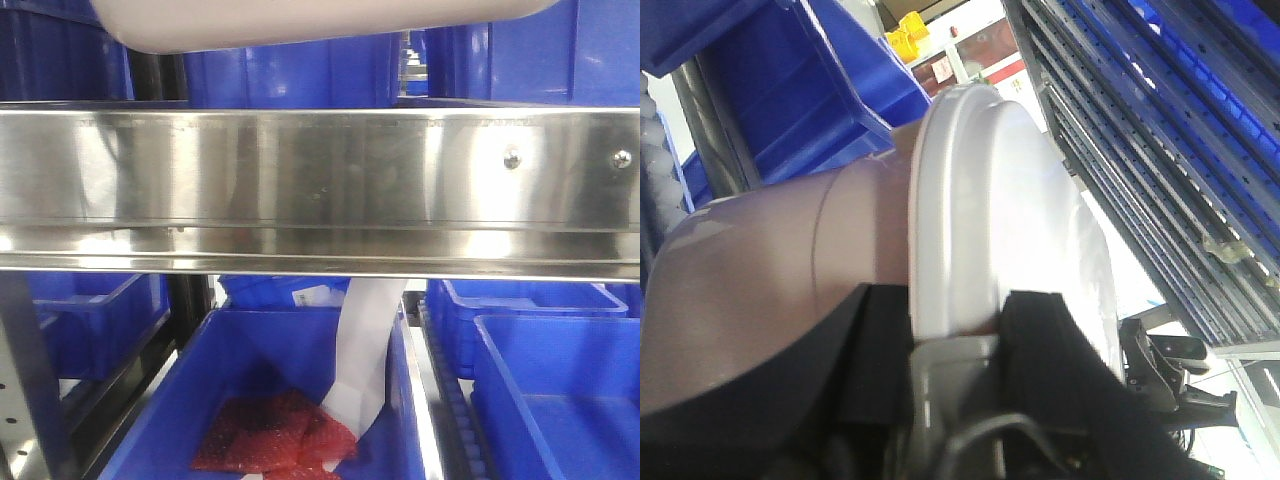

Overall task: Grab white bin and place on right shelf
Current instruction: 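Raise the held bin above the upper shelf level, then lower the bin onto the upper shelf with both grippers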

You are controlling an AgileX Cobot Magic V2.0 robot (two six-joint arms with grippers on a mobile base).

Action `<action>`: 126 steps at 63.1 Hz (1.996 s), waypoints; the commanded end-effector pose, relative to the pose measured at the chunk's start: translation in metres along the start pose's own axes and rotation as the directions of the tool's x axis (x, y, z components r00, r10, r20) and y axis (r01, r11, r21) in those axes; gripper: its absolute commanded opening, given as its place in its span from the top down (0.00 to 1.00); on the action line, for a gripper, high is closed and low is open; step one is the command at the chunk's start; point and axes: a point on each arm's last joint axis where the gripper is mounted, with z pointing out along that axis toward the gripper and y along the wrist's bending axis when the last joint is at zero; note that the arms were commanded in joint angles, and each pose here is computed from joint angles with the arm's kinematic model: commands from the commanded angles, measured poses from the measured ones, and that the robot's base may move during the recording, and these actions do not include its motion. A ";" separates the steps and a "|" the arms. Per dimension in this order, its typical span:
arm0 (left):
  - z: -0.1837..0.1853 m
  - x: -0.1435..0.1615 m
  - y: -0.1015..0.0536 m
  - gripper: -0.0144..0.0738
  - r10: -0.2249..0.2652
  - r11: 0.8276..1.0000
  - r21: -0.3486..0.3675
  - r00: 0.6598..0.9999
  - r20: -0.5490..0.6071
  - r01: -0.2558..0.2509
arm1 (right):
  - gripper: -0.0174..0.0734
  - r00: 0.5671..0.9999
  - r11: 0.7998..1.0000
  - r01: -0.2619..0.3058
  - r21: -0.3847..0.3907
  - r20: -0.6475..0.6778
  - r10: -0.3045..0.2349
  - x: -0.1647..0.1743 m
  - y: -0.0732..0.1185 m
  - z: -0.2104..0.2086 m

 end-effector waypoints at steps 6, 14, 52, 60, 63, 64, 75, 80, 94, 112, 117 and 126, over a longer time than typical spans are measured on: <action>-0.002 0.016 -0.047 0.98 0.064 0.968 0.247 0.990 -0.129 -0.031 | 0.74 0.995 0.967 -0.026 -0.253 -0.099 0.001 0.010 0.044 -0.005; -0.001 0.011 -0.046 0.98 0.055 0.973 0.226 0.995 -0.082 -0.035 | 0.74 0.996 0.971 -0.027 -0.236 -0.083 0.008 0.005 0.041 0.001; 0.022 -0.015 -0.005 0.96 0.121 0.992 0.030 0.986 -0.113 -0.119 | 0.74 0.968 0.979 -0.154 -0.130 -0.220 0.123 0.019 -0.022 0.075; 0.024 -0.015 0.003 0.84 0.122 0.992 0.000 0.983 -0.134 -0.123 | 0.69 0.970 0.983 -0.134 -0.128 -0.219 0.103 0.020 -0.026 0.077; 0.024 -0.014 0.004 0.78 0.129 0.991 -0.010 0.981 -0.143 -0.132 | 0.61 0.971 0.984 -0.127 -0.128 -0.218 0.097 0.020 -0.026 0.077; 0.024 -0.014 0.005 0.73 0.133 0.991 -0.016 0.980 -0.148 -0.136 | 0.58 0.971 0.984 -0.126 -0.129 -0.217 0.096 0.020 -0.026 0.077; 0.024 -0.014 0.011 0.37 0.161 0.982 -0.075 0.974 -0.159 -0.174 | 0.11 0.976 0.988 -0.097 -0.119 -0.207 0.070 0.019 -0.028 0.078; 0.023 -0.014 0.013 0.26 0.172 0.977 -0.099 0.972 -0.163 -0.189 | 0.11 0.978 0.993 -0.048 -0.107 -0.207 0.025 0.020 -0.030 0.078; 0.023 -0.015 0.017 0.24 0.228 0.956 -0.145 0.958 -0.174 -0.254 | 0.11 0.971 0.992 0.126 -0.012 -0.203 -0.126 0.017 -0.038 0.079; 0.018 -0.034 -0.001 0.24 0.441 0.828 -0.257 0.862 -0.250 -0.498 | 0.11 0.852 0.851 0.502 0.152 -0.254 -0.458 0.000 -0.040 0.080; 0.016 -0.039 -0.009 0.24 0.486 0.786 -0.279 0.830 -0.273 -0.552 | 0.11 0.797 0.786 0.592 0.180 -0.275 -0.537 -0.006 -0.039 0.080; 0.013 -0.044 -0.019 0.24 0.538 0.730 -0.292 0.783 -0.311 -0.618 | 0.11 0.706 0.678 0.705 0.210 -0.307 -0.639 -0.014 -0.037 0.079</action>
